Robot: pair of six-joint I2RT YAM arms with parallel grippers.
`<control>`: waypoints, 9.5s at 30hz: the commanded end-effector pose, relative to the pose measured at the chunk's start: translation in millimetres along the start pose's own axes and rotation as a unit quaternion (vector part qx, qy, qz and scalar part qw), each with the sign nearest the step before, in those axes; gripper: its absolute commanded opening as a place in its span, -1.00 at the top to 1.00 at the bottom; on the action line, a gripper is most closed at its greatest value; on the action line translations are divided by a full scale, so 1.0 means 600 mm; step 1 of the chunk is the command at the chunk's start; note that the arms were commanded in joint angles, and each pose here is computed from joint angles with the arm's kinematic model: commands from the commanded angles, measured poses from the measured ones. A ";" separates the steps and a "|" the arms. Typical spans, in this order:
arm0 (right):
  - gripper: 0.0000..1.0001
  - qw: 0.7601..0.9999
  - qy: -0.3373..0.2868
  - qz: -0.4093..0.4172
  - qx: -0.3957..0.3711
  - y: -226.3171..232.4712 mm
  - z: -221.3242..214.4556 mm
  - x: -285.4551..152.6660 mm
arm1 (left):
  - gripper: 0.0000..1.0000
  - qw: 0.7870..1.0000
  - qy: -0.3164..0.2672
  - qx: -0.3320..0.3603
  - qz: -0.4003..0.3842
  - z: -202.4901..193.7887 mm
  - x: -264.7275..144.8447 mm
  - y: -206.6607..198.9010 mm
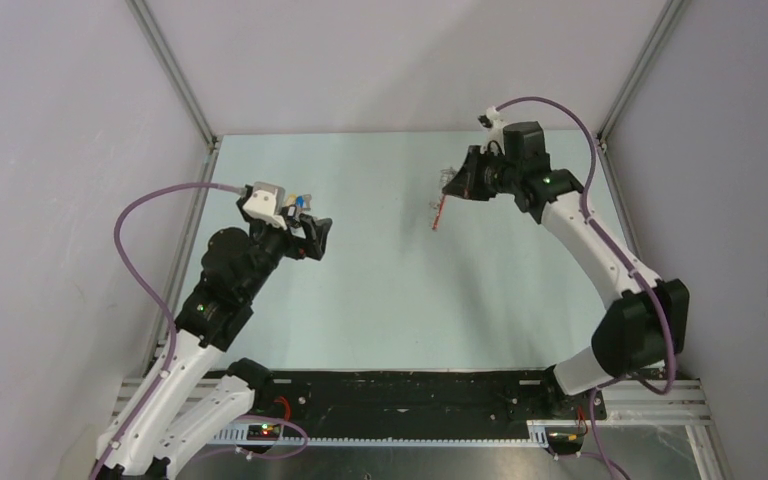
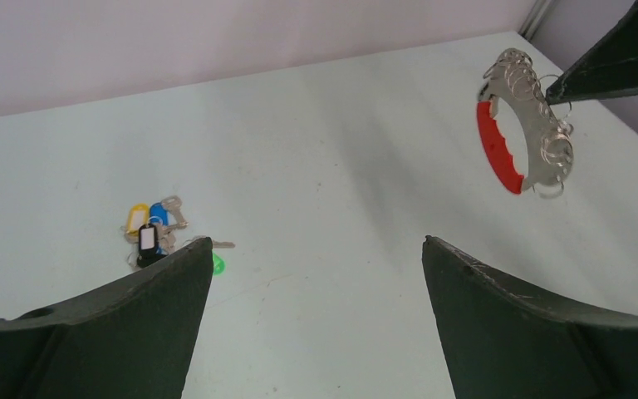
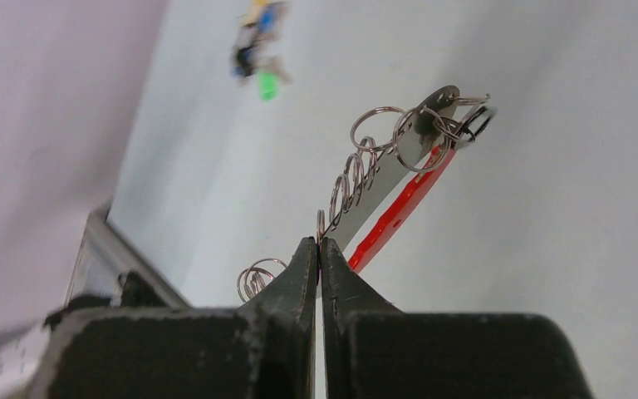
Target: Remove the keys from the keyring
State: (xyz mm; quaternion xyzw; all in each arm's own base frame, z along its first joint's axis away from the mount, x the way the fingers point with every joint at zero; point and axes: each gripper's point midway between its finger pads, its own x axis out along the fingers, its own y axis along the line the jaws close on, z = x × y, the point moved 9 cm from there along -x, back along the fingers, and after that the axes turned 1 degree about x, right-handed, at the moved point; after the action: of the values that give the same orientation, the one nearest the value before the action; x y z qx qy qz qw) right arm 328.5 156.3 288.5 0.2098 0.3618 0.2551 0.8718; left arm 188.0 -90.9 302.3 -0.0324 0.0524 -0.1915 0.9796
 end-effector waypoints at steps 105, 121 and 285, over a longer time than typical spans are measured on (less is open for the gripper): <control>-0.21 0.853 -0.251 0.271 -0.368 0.146 -0.127 -0.213 | 1.00 0.840 -0.186 0.276 -0.429 0.047 0.053 -0.173; -0.10 0.790 -0.229 0.336 -0.459 0.133 -0.171 -0.178 | 1.00 0.714 -0.260 0.390 -0.520 0.000 0.035 -0.191; -0.49 0.776 -0.256 0.256 -0.516 0.126 -0.207 -0.128 | 1.00 0.897 -0.068 0.393 -0.188 0.018 0.038 -0.150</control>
State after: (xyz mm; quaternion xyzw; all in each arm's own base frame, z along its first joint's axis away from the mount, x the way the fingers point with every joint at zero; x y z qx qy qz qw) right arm 182.8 186.7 285.4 -0.1169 -0.1021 0.4777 0.8647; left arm 178.6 -189.2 304.4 0.3303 -0.0538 -0.3995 0.8535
